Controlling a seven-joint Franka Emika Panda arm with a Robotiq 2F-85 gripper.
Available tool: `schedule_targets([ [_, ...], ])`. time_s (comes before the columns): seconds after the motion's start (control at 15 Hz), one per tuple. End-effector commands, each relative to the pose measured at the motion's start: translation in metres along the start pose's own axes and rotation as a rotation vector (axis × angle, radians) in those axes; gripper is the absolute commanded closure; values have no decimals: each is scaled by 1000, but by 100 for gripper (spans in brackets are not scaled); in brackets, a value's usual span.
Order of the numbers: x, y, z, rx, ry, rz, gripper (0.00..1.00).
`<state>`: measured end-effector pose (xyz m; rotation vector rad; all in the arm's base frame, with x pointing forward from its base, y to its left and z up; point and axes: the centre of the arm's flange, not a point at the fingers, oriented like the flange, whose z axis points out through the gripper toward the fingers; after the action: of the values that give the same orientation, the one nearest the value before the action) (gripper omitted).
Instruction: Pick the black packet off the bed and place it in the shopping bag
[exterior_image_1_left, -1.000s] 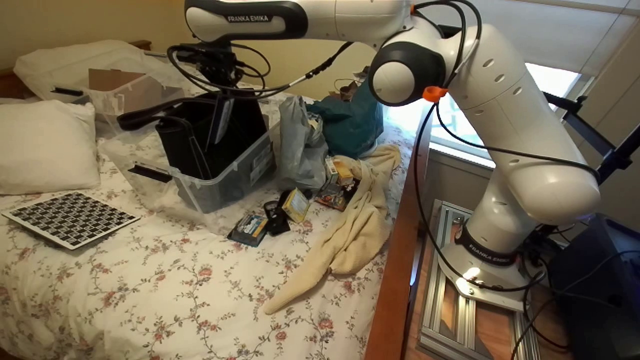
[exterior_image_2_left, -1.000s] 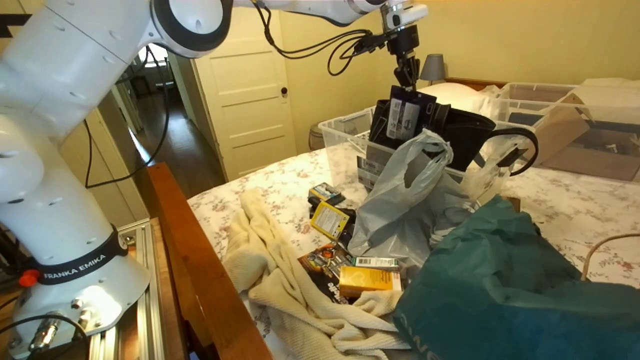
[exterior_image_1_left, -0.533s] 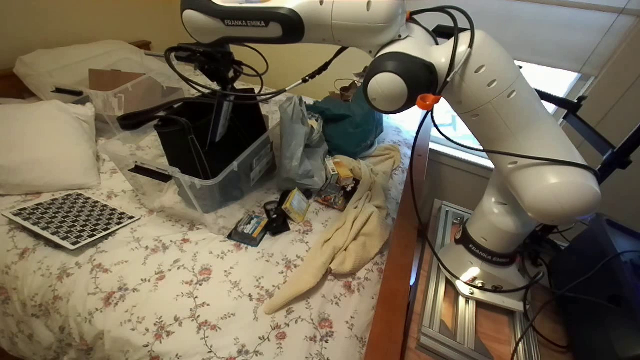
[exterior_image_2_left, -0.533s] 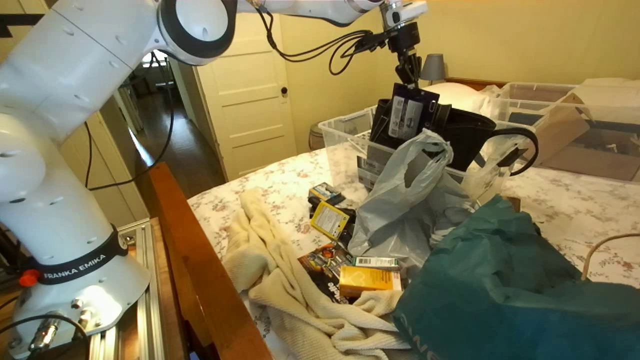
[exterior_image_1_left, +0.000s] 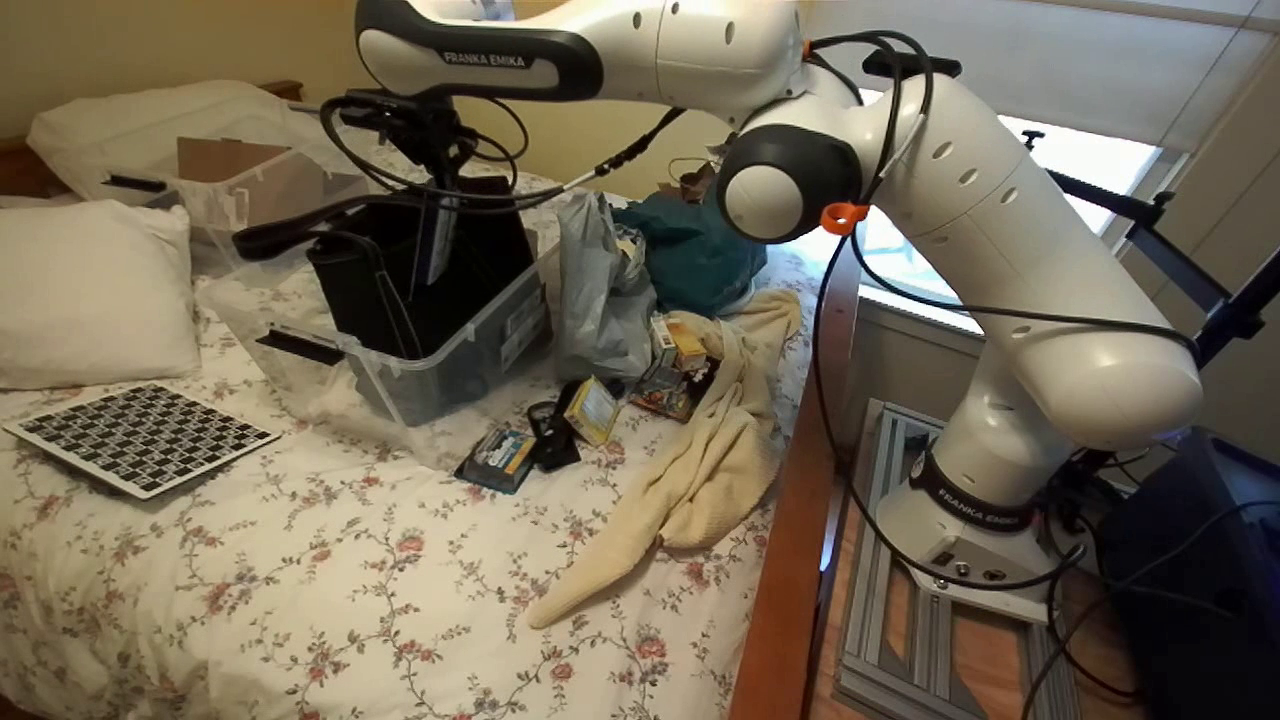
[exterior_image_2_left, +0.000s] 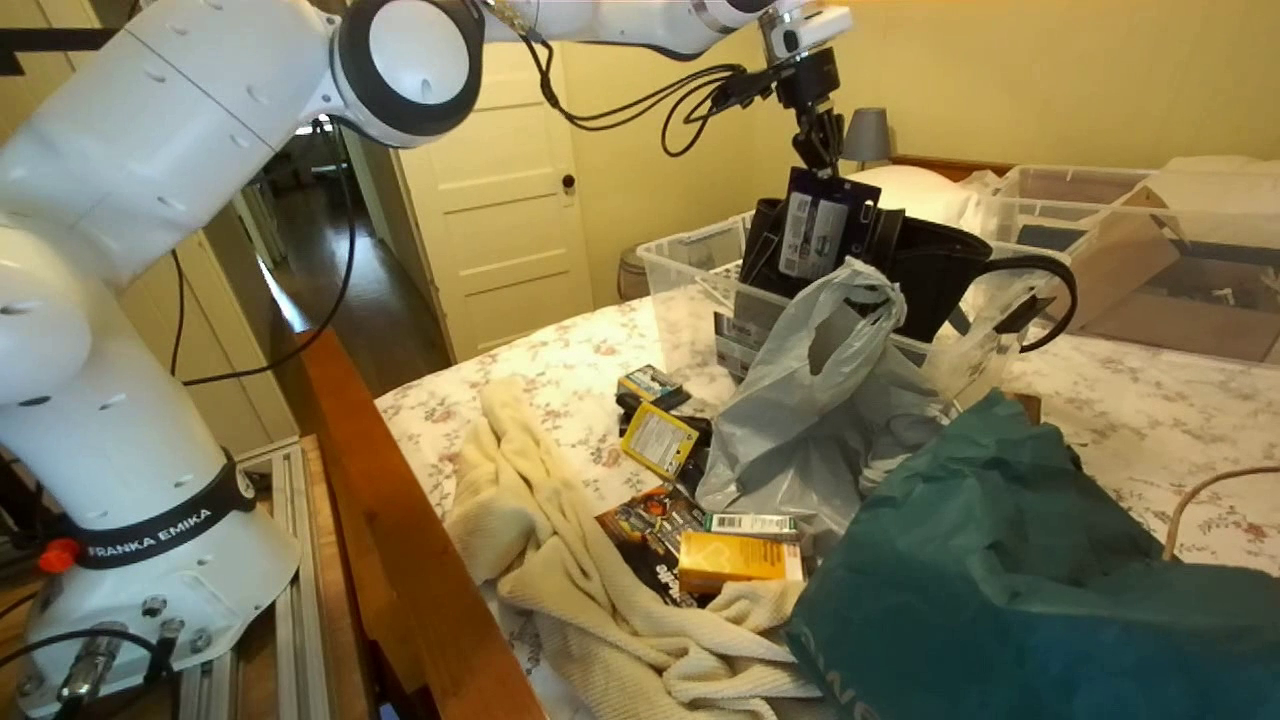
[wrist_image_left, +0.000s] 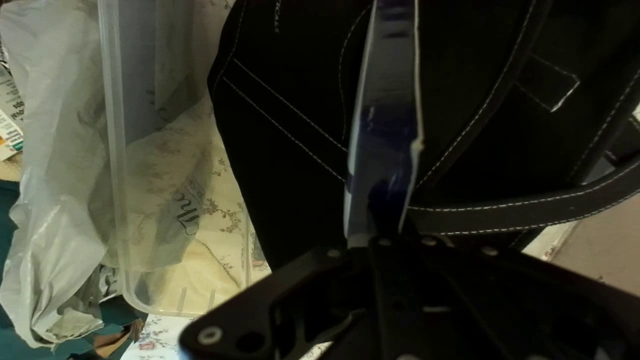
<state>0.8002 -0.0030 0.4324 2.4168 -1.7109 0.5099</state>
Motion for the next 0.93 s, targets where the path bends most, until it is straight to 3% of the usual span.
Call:
schedule_targets([
  [0.0,5,-46,3,43,28,17,100],
  [0.27,9,-50,-6,111,61,51,100],
  [0.67,6,-62,-2,5,134,-1,95],
  [0.87,3,-68,-3,3,164,-11,100],
])
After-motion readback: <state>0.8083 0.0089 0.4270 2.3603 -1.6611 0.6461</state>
